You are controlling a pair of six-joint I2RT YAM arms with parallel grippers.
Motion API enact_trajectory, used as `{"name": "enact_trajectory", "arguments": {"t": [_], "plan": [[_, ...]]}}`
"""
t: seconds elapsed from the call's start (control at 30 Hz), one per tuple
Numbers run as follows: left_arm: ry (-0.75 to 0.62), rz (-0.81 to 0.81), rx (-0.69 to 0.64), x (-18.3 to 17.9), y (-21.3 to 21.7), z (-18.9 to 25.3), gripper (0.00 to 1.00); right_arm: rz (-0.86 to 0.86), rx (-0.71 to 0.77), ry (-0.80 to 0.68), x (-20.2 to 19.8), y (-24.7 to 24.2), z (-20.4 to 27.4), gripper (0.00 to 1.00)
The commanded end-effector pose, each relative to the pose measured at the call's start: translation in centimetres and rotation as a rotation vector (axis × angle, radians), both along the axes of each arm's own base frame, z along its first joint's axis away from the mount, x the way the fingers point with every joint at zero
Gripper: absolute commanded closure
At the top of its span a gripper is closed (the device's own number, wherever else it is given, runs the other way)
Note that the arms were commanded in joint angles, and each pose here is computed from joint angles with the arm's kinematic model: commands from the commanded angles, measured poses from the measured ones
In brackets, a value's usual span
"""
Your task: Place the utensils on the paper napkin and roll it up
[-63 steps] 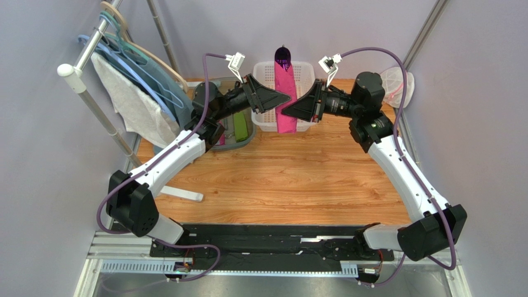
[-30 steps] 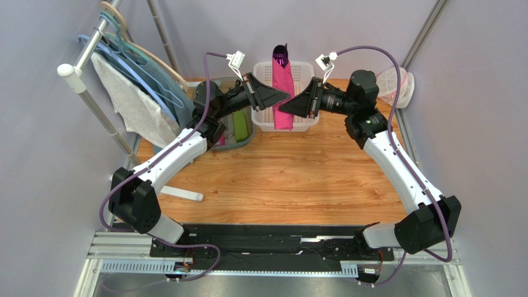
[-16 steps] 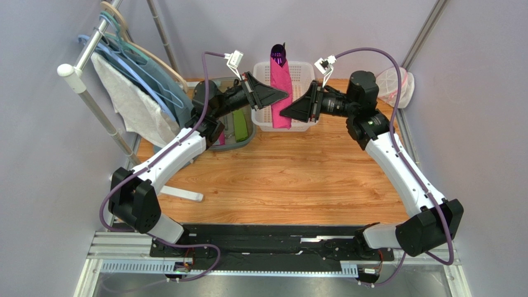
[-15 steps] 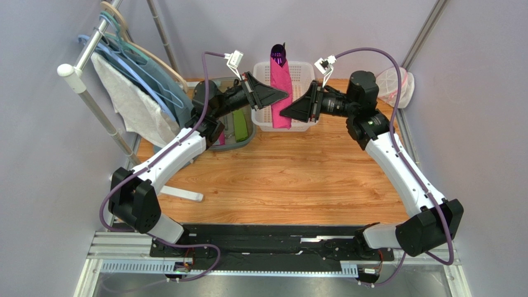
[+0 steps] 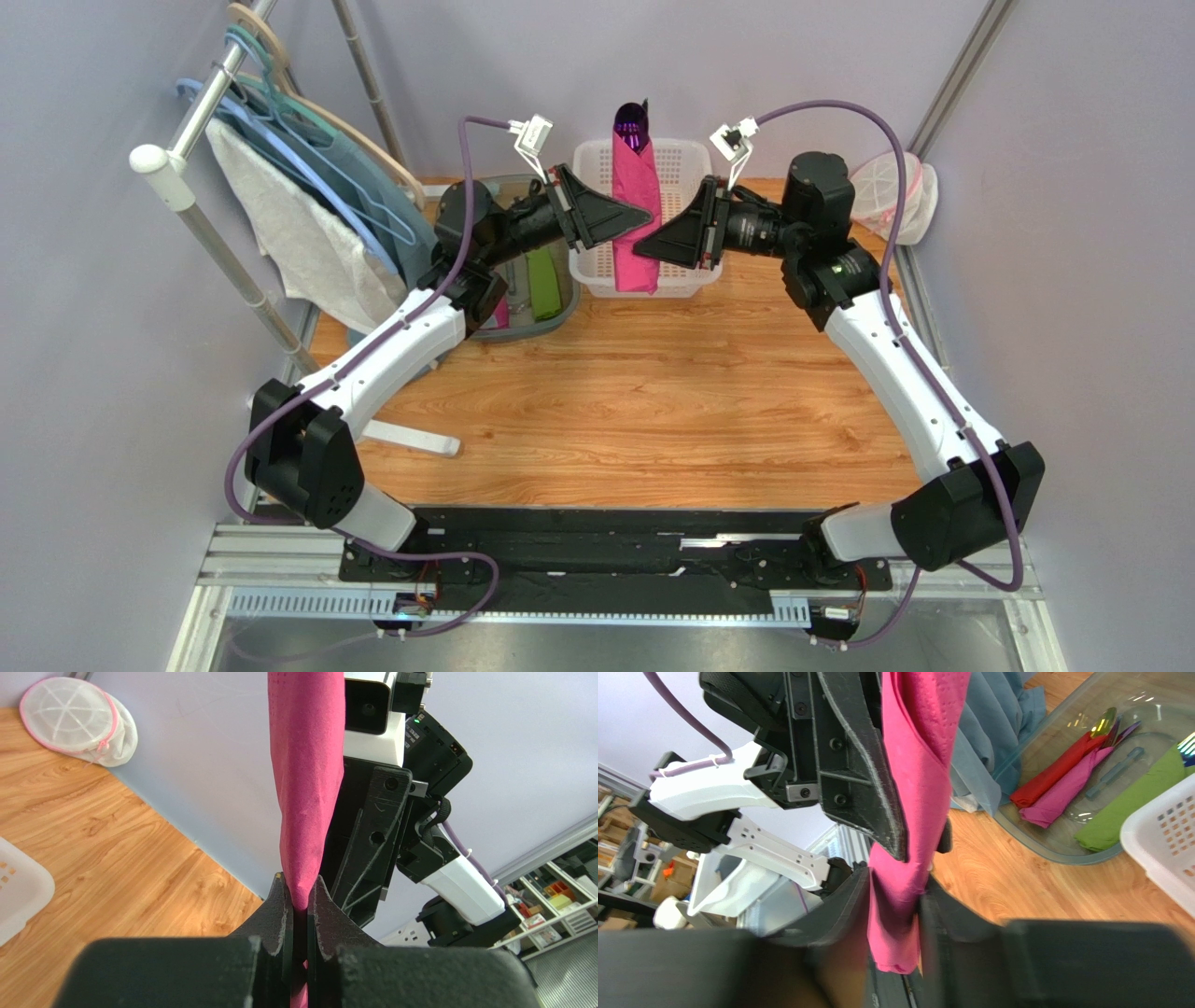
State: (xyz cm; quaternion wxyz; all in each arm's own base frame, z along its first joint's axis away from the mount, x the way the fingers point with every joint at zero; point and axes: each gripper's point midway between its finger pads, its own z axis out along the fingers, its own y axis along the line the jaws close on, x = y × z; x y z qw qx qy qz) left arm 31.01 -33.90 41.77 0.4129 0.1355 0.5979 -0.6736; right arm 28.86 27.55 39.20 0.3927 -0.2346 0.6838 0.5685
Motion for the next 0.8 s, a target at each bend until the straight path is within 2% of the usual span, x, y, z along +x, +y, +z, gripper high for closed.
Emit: {"name": "enact_trajectory", "arguments": {"t": [0.0,0.03,0.13,0.17,0.2,0.27,0.3,0.4,0.53,0.77], "plan": [[-0.084,-0.006,-0.017,-1.0,0.5,2.1,1.0,0.004,0.031,-0.103,-0.2,0.0,3.1,0.94],[-0.083,-0.007,-0.014,-1.1,0.5,2.0,1.0,0.015,0.033,-0.112,-0.4,0.1,3.2,1.0],[-0.077,-0.004,0.0,-0.9,0.5,1.7,1.0,0.016,0.037,-0.135,-0.4,0.1,3.6,1.0],[-0.07,-0.003,0.009,-0.9,0.5,1.4,0.96,0.015,0.038,-0.135,-0.4,0.0,3.6,1.0],[-0.068,-0.001,0.016,-0.9,0.5,1.1,0.88,0.018,0.039,-0.138,-0.5,0.0,3.8,1.0],[-0.062,0.004,0.023,-0.7,0.9,0.8,0.79,0.019,0.041,-0.142,-0.6,0.0,3.9,1.0],[-0.051,0.001,0.028,-0.6,1.0,0.4,0.7,0.019,0.042,-0.148,-0.5,0.0,4.0,1.0],[-0.044,-0.016,0.031,-0.6,1.2,0.3,0.6,0.022,0.046,-0.149,-0.7,0.0,4.1,1.0],[-0.058,-0.044,0.026,-1.0,1.3,0.4,0.53,0.031,0.047,-0.139,-0.7,0.1,3.9,1.0],[-0.089,-0.086,0.008,-1.6,1.2,0.9,0.53,0.036,0.049,-0.124,-0.6,0.2,3.6,1.0]]}}
